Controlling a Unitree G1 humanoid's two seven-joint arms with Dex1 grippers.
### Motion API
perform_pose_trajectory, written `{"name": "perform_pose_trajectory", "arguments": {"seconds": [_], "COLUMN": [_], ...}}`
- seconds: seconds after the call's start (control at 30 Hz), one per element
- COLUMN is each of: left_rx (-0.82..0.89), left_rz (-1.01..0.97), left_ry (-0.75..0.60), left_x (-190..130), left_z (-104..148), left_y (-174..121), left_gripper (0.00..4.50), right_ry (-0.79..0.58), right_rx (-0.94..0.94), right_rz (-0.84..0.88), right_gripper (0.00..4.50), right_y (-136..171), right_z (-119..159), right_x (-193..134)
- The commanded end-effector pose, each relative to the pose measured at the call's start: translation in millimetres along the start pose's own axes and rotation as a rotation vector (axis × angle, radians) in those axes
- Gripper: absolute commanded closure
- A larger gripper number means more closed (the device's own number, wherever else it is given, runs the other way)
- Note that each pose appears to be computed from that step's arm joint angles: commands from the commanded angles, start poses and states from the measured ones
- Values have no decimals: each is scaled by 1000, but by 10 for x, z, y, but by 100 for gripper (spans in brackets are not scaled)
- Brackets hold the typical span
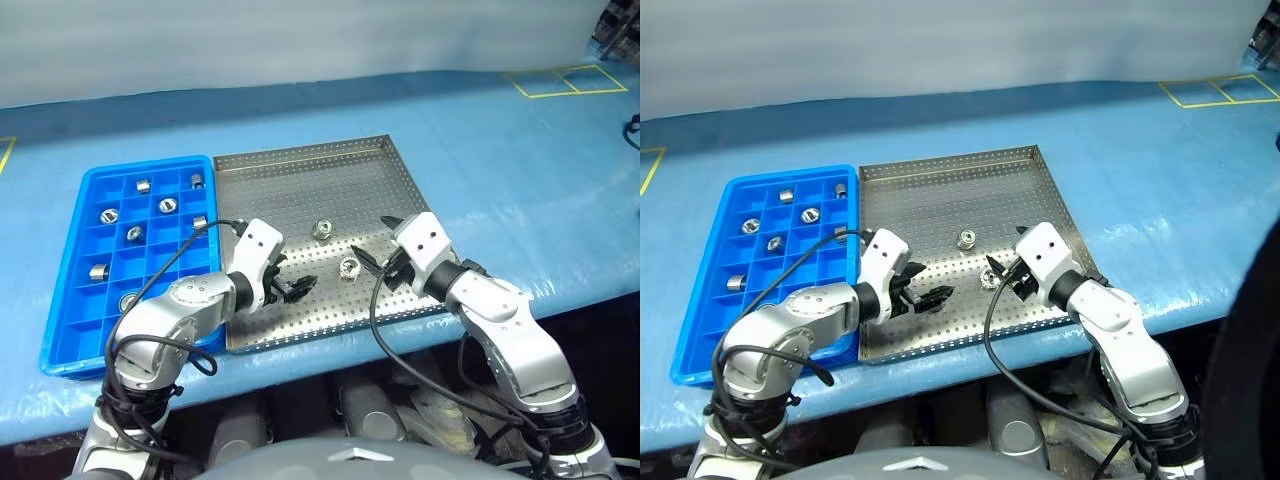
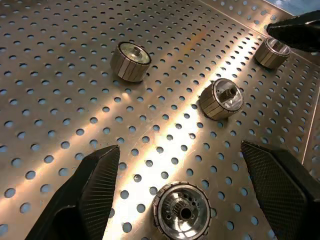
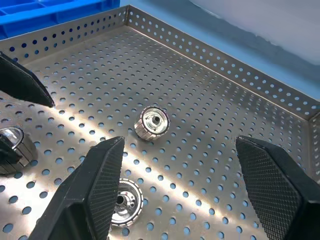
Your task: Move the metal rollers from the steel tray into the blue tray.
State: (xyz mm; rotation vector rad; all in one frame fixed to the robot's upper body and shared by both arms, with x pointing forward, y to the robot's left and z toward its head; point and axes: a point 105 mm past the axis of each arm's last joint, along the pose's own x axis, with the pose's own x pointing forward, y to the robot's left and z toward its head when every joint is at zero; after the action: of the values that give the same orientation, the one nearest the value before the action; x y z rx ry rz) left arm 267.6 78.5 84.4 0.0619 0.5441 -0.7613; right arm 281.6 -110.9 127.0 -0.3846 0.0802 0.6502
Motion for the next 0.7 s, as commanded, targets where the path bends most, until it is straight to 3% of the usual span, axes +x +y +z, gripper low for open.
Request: {"name": "perform_pose_trajectory", "arguments": {"seconds": [0.03,0.23,0.37,0.6,0.7], "left_rx": [38,45,53,66,90], "left_rz": [-3,44,73,113,137], "left_ry": [73,160,160,138,131], "left_x": [64,148,179,96,39], "left_z": [-180,-451,-484,-417,-389], "left_y": [14,131,176,266,307], "left_gripper": [30,30,30,248,267], "right_ry": [-41,-47,-50,-53,-55], "right_rx": [-24,-23,-25,-28,-29], "right_rz": [-37,-38,-36,-41,-40], "right_gripper": [78,78,78,78,78], "right_y": [-56,-51,-47,-61,-60], "right_z": [123,136,144,150,154], "right_x": [-47,-42,-34,-24,-18]}}
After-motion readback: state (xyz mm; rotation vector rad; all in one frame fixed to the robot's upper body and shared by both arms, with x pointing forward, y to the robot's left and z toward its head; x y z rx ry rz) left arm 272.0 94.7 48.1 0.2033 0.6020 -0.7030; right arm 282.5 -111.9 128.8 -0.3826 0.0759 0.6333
